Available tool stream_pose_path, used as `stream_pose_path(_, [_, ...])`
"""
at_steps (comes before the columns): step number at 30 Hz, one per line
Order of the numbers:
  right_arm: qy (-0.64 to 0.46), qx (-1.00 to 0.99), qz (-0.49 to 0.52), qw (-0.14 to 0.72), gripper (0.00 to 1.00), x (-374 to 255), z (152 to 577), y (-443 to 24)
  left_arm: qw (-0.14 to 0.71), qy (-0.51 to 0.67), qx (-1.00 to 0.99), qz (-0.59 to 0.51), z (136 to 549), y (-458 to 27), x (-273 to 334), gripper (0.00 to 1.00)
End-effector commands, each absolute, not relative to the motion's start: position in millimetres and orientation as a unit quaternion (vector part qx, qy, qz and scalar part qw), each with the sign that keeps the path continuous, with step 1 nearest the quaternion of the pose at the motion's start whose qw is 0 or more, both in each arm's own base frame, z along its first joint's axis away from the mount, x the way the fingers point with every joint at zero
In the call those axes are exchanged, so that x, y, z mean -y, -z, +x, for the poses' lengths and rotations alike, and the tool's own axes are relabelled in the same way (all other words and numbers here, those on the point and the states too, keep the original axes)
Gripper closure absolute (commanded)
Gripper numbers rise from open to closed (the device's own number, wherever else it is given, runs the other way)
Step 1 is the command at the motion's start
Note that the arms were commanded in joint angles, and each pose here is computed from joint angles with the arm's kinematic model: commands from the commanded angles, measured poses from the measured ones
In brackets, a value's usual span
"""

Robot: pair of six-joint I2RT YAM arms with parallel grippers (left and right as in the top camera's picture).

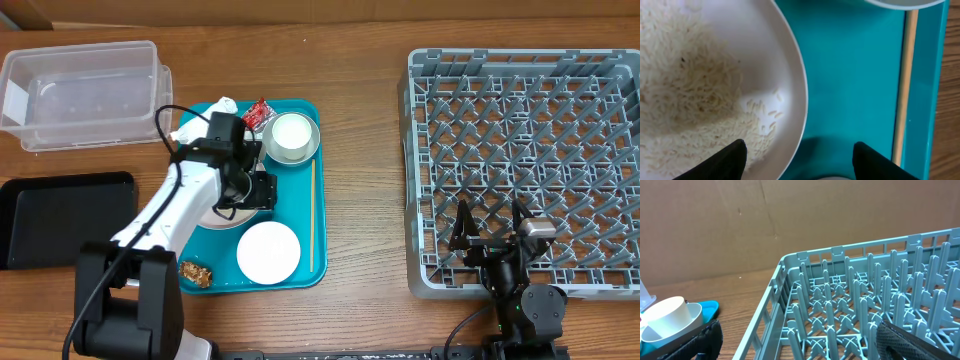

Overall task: Sort waste into correct bins and load items into the dishwasher
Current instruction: 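Lift the white plate with the left gripper and carry it left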

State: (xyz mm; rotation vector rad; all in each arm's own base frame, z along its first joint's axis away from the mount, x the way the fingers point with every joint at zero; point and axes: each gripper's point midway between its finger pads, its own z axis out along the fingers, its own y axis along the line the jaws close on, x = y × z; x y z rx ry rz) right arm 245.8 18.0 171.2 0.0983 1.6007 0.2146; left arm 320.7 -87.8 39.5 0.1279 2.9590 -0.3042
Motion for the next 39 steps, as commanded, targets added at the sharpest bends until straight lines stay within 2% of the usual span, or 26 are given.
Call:
stream_pose_path(1, [-0.088,-0.713,0.048,0.694,0.00,-15,246,-170,0.113,0.053,-0.991,0.044,329,-47,82,0.30])
stream_pose_path(14, [-0.088,-0.713,0.048,0.694,0.00,-15,246,-170,0.121,0.001,-0.992,0.042,330,-42,85,0.39])
stream_pose_path(31, [-0.088,-0.713,0.048,0.694,0.00,-15,246,-170,0.089,-0.035,-0.994,0.055,319,-16,96,0.45])
stream_pose_path(35, [-0.088,-0.713,0.048,0.694,0.00,-15,246,-170,0.085,-0.043,-0.994,0.049,318,-14,93,0.52])
stream_pose_path(39, [-0.088,-0.713,0.048,0.694,0.00,-15,246,-170,0.078,-0.047,-0.995,0.034,315,-12,91,0.54])
